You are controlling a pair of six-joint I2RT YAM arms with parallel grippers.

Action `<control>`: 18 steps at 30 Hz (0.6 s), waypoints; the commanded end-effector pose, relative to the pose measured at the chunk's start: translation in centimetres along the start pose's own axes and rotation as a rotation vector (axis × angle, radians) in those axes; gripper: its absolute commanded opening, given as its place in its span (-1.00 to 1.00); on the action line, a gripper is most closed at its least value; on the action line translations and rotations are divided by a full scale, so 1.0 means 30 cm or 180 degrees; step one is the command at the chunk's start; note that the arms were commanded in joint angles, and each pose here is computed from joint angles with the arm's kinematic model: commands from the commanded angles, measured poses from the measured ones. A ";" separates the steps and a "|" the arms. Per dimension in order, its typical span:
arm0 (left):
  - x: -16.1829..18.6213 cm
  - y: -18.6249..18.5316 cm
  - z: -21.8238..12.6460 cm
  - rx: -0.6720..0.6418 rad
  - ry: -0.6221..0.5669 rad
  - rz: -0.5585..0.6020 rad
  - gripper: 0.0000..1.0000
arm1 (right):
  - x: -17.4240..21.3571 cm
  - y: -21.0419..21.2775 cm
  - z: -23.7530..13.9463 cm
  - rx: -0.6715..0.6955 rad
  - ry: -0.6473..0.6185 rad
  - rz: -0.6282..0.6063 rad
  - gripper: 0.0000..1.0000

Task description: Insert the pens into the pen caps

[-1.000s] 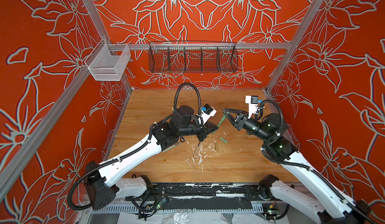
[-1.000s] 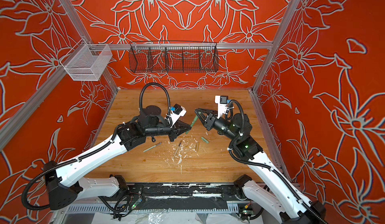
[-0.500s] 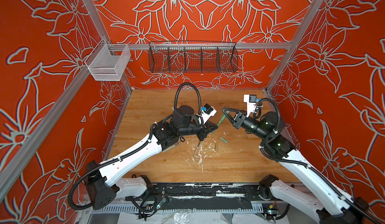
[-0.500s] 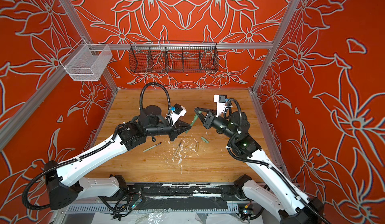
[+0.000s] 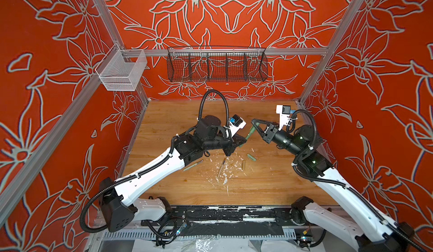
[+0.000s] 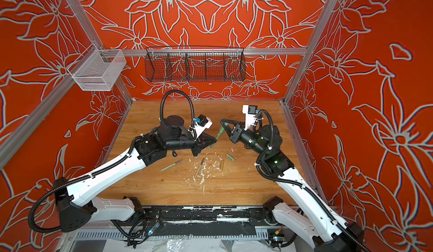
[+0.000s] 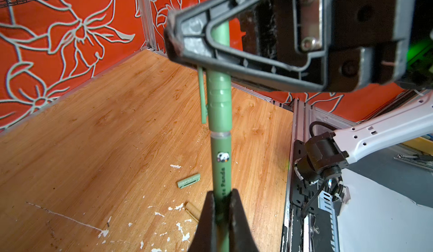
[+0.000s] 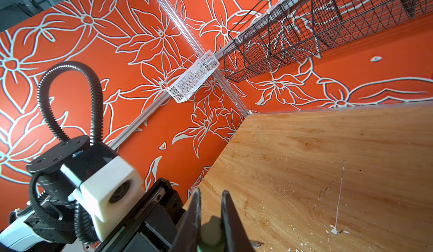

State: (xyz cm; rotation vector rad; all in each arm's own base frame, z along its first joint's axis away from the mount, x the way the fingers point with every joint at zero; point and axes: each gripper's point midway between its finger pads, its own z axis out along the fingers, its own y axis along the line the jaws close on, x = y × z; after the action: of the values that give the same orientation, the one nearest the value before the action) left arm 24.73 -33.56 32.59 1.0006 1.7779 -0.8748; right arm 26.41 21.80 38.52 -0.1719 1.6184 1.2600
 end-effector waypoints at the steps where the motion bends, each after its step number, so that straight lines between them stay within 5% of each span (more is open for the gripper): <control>1: -0.181 -0.019 -0.033 -0.0014 -0.0526 0.0379 -1.00 | 0.132 -0.016 0.018 -0.0087 0.0471 0.0300 -1.00; 18: -0.313 -0.012 -0.065 -0.0138 -0.0868 0.0540 -1.00 | 0.266 -0.051 0.043 -0.0054 0.0649 0.0388 -1.00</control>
State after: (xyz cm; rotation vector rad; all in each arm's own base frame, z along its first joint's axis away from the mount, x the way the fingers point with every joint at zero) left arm 25.72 -33.13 31.76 1.0094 1.8355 -0.7844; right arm 27.23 22.35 37.28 -0.1256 1.5799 1.2592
